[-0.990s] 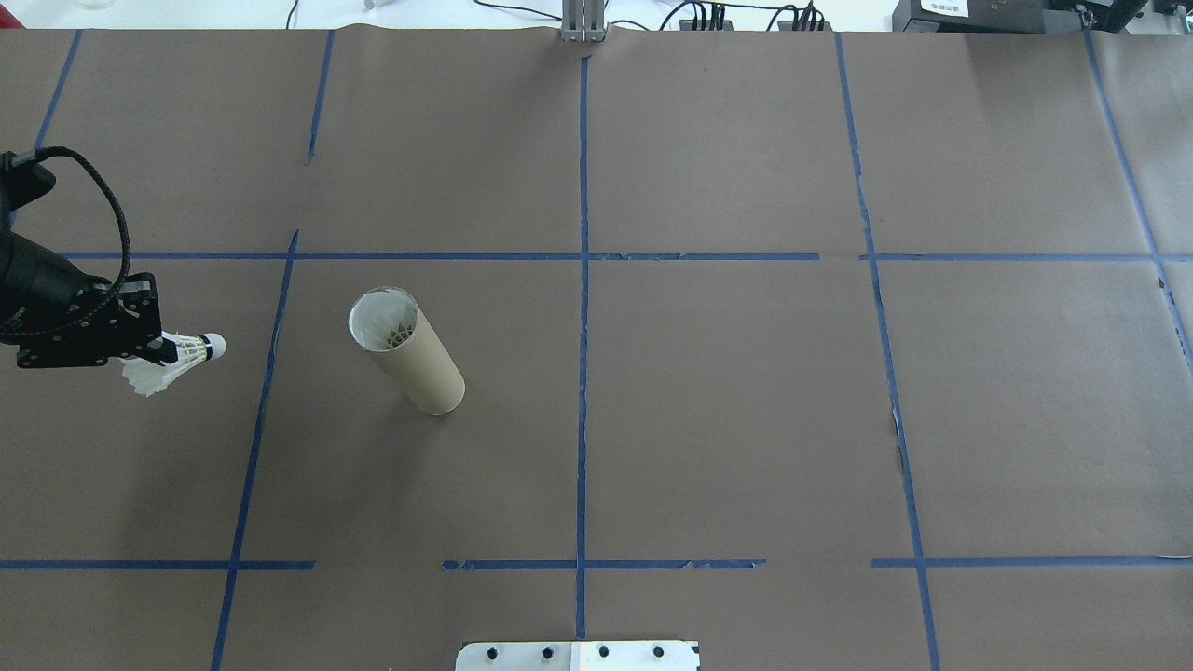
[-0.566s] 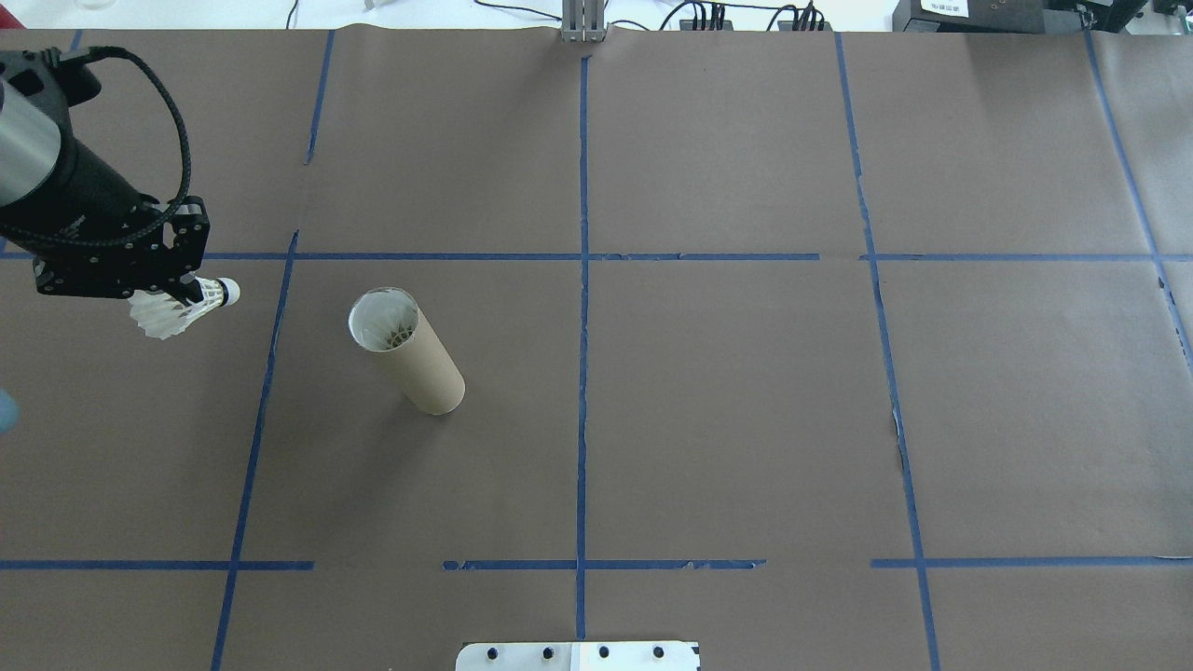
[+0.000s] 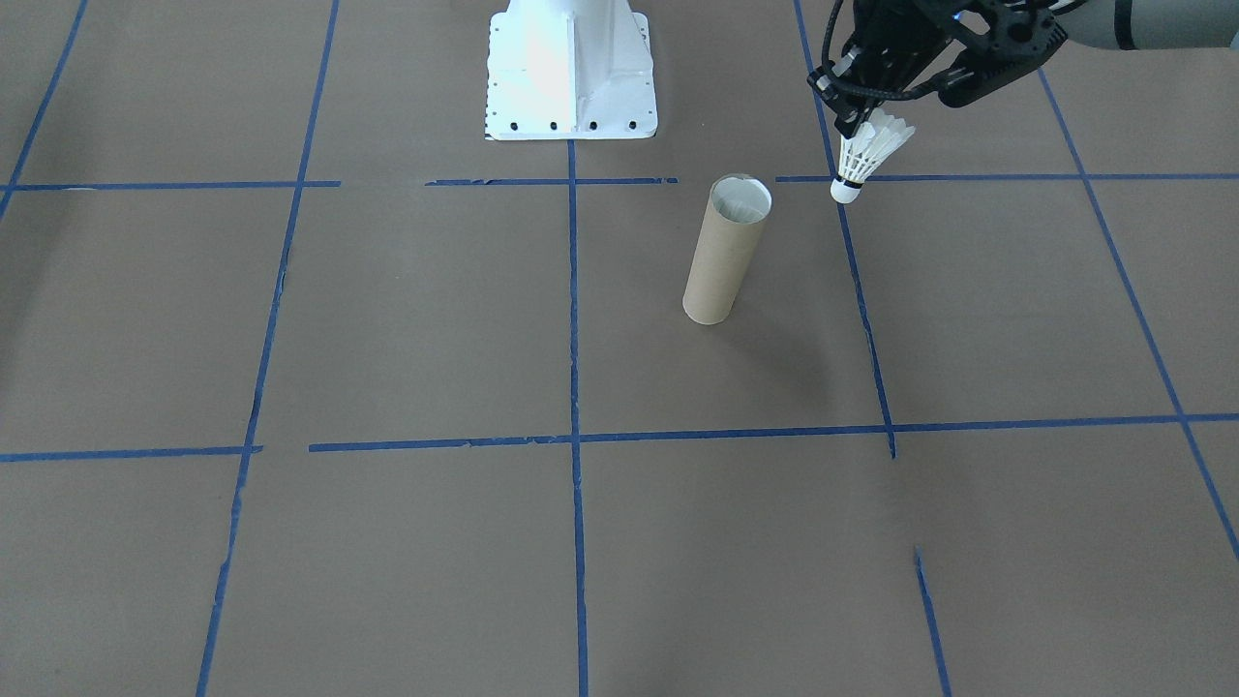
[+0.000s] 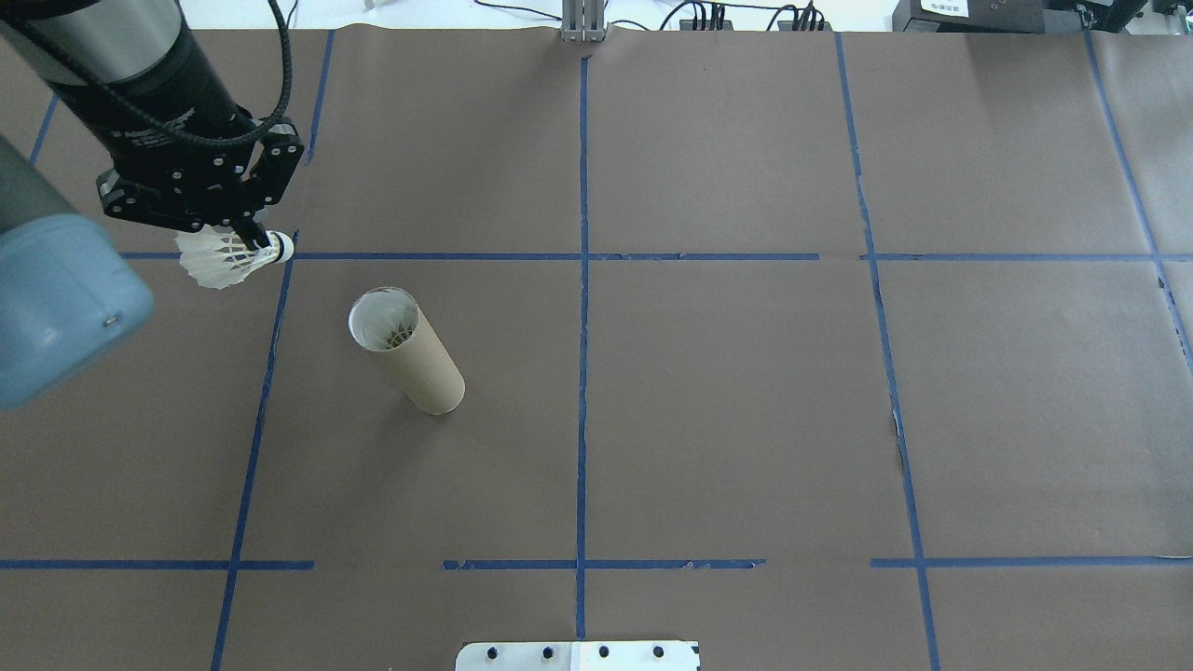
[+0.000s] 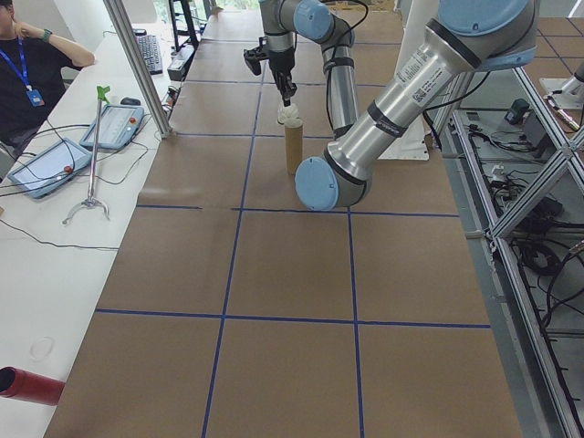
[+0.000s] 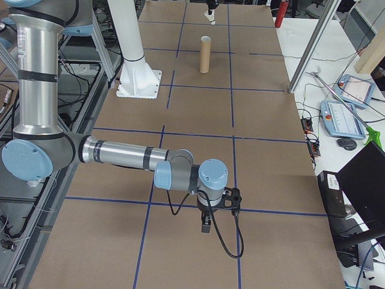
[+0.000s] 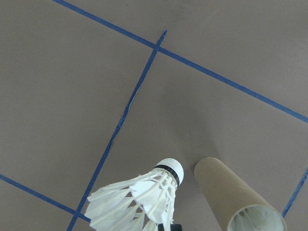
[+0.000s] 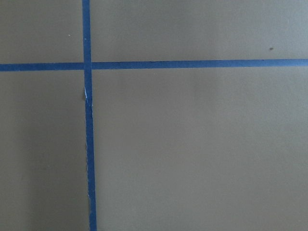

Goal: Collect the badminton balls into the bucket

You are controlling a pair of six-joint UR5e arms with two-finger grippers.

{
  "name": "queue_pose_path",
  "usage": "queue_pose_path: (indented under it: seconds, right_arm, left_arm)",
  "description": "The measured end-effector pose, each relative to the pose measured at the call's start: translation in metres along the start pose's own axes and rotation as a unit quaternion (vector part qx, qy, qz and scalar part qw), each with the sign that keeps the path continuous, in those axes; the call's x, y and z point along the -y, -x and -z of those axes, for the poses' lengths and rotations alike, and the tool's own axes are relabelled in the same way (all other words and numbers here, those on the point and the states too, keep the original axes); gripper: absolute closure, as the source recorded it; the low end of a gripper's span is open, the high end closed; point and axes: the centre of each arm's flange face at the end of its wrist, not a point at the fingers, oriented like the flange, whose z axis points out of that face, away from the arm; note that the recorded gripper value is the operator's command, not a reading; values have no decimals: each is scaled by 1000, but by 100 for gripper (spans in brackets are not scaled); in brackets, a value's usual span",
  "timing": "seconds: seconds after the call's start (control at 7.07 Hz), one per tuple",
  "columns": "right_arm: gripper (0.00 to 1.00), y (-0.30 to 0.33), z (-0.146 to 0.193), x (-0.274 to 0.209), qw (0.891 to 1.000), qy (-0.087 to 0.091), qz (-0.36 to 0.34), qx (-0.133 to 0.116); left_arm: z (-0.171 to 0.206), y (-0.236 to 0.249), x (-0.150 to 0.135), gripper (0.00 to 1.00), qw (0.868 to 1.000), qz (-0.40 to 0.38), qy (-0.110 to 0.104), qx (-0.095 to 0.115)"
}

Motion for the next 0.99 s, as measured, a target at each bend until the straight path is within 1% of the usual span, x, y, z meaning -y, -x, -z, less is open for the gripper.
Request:
queue_pose_path:
  seconds: [0.42,0.99]
  right_arm:
    - [0,0,0,0,1000,0,0,0]
    - [0,0,0,0,1000,0,0,0]
  left_arm:
    - [-9,-50,-11,100,999,4,26,19]
    - [-35,-74,-27,100,998,5,49,41]
